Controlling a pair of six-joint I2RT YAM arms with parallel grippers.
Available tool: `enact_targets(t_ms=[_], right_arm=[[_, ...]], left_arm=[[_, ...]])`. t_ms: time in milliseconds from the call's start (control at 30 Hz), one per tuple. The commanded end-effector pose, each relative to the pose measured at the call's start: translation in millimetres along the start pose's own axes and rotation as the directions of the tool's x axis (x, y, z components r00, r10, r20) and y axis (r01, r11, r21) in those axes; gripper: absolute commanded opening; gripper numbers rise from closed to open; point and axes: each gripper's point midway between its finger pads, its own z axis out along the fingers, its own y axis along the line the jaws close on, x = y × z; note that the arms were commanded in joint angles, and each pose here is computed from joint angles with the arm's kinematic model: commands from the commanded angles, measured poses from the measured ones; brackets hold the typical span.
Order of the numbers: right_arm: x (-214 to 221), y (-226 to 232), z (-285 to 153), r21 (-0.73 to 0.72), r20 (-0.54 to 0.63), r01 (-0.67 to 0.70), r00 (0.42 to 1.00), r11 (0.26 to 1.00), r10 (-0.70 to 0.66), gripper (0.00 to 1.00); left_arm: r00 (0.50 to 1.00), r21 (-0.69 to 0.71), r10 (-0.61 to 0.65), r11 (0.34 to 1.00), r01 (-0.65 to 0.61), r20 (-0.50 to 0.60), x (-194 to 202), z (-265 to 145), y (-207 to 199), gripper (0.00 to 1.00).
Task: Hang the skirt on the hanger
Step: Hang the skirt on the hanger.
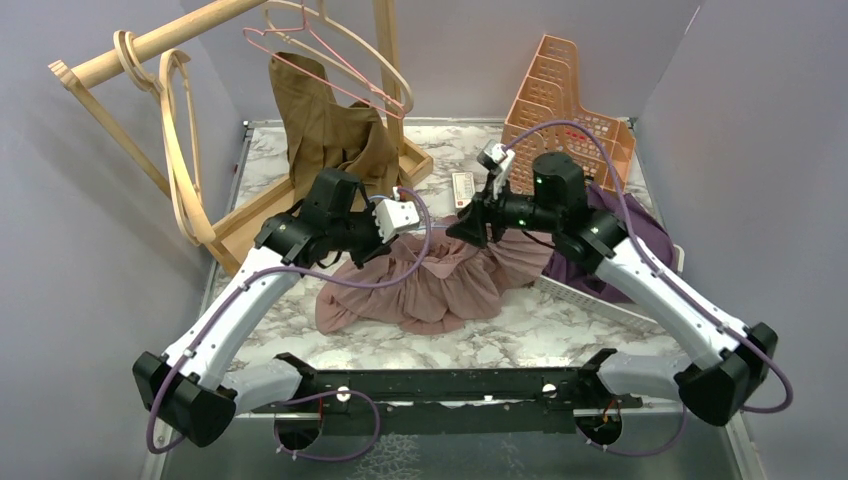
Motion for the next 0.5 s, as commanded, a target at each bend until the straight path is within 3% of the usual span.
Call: enact_targets(t_ms=[0, 133, 367, 467], right_arm=[[-28.6, 30.3, -23.7, -0.103, 0.162, 0.321, 0.939, 0.941, -0.303, 0.55], [-18.2, 49.0, -20.2, -0.260, 0.170, 0.455, 0.890, 0.852, -0.423, 0.57], [3.2, 54.1, -0.3, -0.440, 0.070, 0.392, 0.912, 0.808, -0.405, 0.57], [10.3, 62.7, -1.4, -0.502, 0.060, 0.366, 0.919, 0.783, -0.391, 0.48]], left_arm=[[0.964, 0.041, 0.160, 0.984, -0.173, 0.210, -38.2, -16.9, -19.1, 0.00], [0.953, 0.054, 0.182, 0.978, -0.201, 0.243, -40.2, -22.5, -27.8, 0.00], [0.952, 0.046, 0.185, 0.978, -0.202, 0.244, -39.9, -24.8, -28.1, 0.00], [0.954, 0.037, 0.183, 0.980, -0.198, 0.239, -39.5, -25.6, -26.7, 0.00]])
